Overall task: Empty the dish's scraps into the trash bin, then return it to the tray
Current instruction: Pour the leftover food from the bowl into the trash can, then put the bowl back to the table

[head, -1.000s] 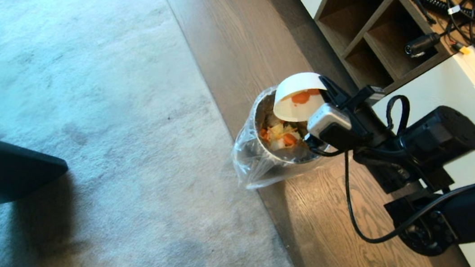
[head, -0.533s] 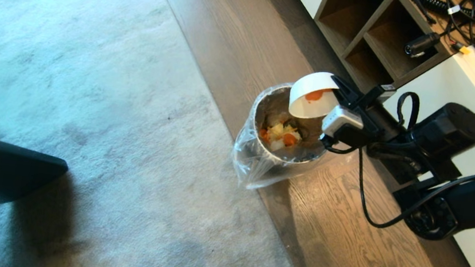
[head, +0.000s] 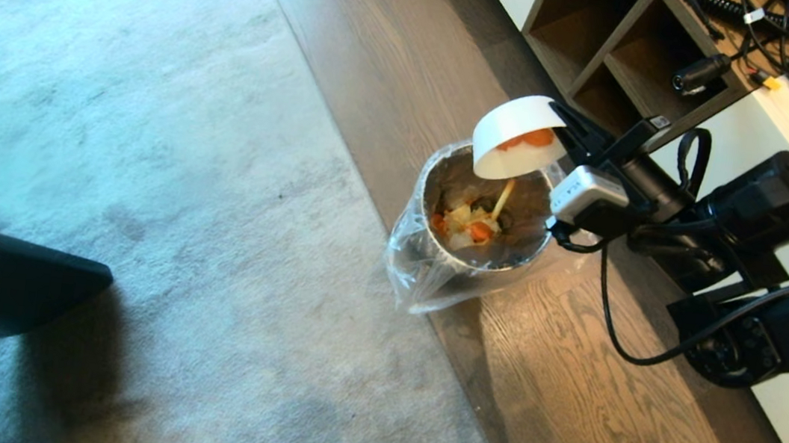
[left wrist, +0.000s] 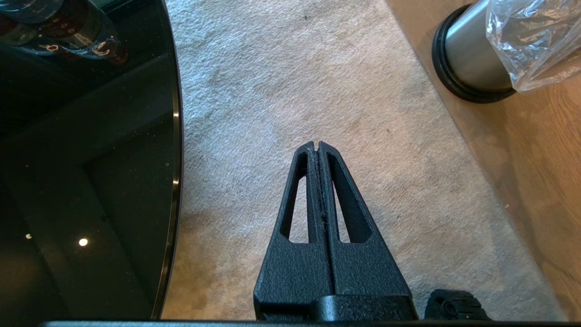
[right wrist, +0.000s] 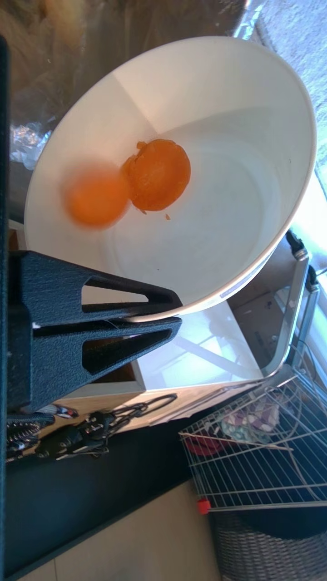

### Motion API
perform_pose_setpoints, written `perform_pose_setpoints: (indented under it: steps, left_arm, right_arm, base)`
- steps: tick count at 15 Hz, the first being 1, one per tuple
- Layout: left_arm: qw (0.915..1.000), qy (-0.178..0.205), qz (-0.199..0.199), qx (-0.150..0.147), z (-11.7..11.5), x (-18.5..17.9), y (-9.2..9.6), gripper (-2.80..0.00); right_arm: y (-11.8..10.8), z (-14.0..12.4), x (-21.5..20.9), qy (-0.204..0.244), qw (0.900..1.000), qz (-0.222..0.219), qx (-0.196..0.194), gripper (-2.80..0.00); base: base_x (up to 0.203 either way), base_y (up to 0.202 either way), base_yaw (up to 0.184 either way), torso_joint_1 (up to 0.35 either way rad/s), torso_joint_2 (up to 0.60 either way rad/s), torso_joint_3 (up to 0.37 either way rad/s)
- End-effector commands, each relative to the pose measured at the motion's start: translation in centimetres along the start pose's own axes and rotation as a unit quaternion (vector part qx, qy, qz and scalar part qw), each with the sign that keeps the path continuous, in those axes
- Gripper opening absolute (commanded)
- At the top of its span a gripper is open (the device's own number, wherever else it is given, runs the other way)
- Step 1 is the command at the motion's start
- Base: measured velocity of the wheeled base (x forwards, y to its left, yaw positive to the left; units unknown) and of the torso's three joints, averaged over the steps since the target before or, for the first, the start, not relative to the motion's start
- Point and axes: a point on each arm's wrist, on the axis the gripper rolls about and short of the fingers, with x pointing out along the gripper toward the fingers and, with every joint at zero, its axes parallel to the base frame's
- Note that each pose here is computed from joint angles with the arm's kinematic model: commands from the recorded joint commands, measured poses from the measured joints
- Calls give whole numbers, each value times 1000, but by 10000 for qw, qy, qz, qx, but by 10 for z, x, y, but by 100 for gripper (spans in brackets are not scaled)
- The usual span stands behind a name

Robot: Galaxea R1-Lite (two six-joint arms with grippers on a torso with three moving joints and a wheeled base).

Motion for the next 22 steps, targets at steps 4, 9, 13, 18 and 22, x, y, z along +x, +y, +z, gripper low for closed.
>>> perform_pose_setpoints:
  steps: [4,9,13,18,22]
  left_arm:
    - [10000,-4,4,-6,0,0,0,-280]
    - [10000,-4,4,-6,0,0,0,-280]
    - [10000,-4,4,-6,0,0,0,-280]
    - [10000,-4,4,-6,0,0,0,-280]
    - [10000,-4,4,-6,0,0,0,-280]
  right_arm:
    - [-22,13,1,-299,9987,-379,-150,-280]
    - [-28,22,-1,-451,9980,-420,-128,-280]
    - [-24,24,-8,-417,9988,-265,-67,-280]
    - [-23,23,-10,-366,9989,-217,179,-280]
    - [-26,20,-11,622,9957,-511,458,-280]
  base:
    - [0,0,0,0,0,0]
    - [0,0,0,0,0,0]
    - [0,0,0,0,0,0]
    - [0,0,0,0,0,0]
    - [0,0,0,0,0,0]
